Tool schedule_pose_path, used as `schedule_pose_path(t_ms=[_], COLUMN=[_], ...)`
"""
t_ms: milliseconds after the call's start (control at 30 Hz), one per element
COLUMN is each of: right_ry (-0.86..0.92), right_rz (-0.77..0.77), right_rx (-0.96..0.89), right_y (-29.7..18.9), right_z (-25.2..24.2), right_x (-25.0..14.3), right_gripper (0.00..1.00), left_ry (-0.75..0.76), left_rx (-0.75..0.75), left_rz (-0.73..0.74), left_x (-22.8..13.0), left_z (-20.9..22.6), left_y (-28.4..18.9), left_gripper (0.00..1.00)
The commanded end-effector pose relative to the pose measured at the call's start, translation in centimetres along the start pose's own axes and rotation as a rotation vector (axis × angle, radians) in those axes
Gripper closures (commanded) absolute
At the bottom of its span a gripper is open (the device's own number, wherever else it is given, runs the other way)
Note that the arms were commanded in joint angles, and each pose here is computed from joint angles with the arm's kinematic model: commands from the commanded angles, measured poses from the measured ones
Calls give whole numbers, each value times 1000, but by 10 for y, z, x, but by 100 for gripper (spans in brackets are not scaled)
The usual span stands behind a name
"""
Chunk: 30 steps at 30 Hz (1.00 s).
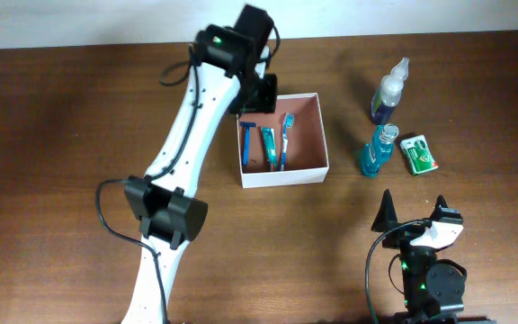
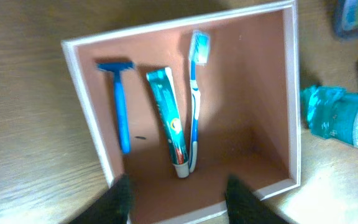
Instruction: Pack container
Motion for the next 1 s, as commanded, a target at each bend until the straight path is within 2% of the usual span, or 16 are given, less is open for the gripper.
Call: schedule_pose_path(t_ms=[0, 67, 100, 233, 267, 500, 667, 967], right_ry=[-12, -12, -12, -12, -12, -12, -12, -12], right_rz=[4, 4, 4, 4, 4, 4, 4, 4], right_rx=[-1, -1, -1, -1, -1, -1, -1, -1], right_y=[0, 0, 0, 0, 0, 0, 0, 0], right_z=[1, 1, 1, 1, 1, 1, 1, 1], right_x=[-2, -2, -2, -2, -2, -2, -2, -2], right_gripper=[2, 2, 2, 1, 2, 2, 2, 2], left_ry=[-33, -67, -73, -158, -181, -338, -413, -445], left_rx=[100, 156, 158, 177, 183, 267, 286, 295], left_rz=[-111, -139, -147, -173, -178, -231, -243, -248], left_x=[21, 27, 31, 46, 50, 69, 72, 72], left_z=[34, 56, 65, 104, 116, 197, 233, 249], left_y=[-30, -42, -47, -59, -61, -80, -89, -93], left_gripper=[44, 43, 34, 13, 1, 1, 1, 1])
Point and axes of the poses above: each gripper's point midway between its finger pads, its own y axis out along the fingers, its own z axis along the line the jaws close on, x = y × z, the point moved 3 cm from there along -y, back along the fingers, and after that the axes turned 11 degrees about -y, right-handed, at the moved point
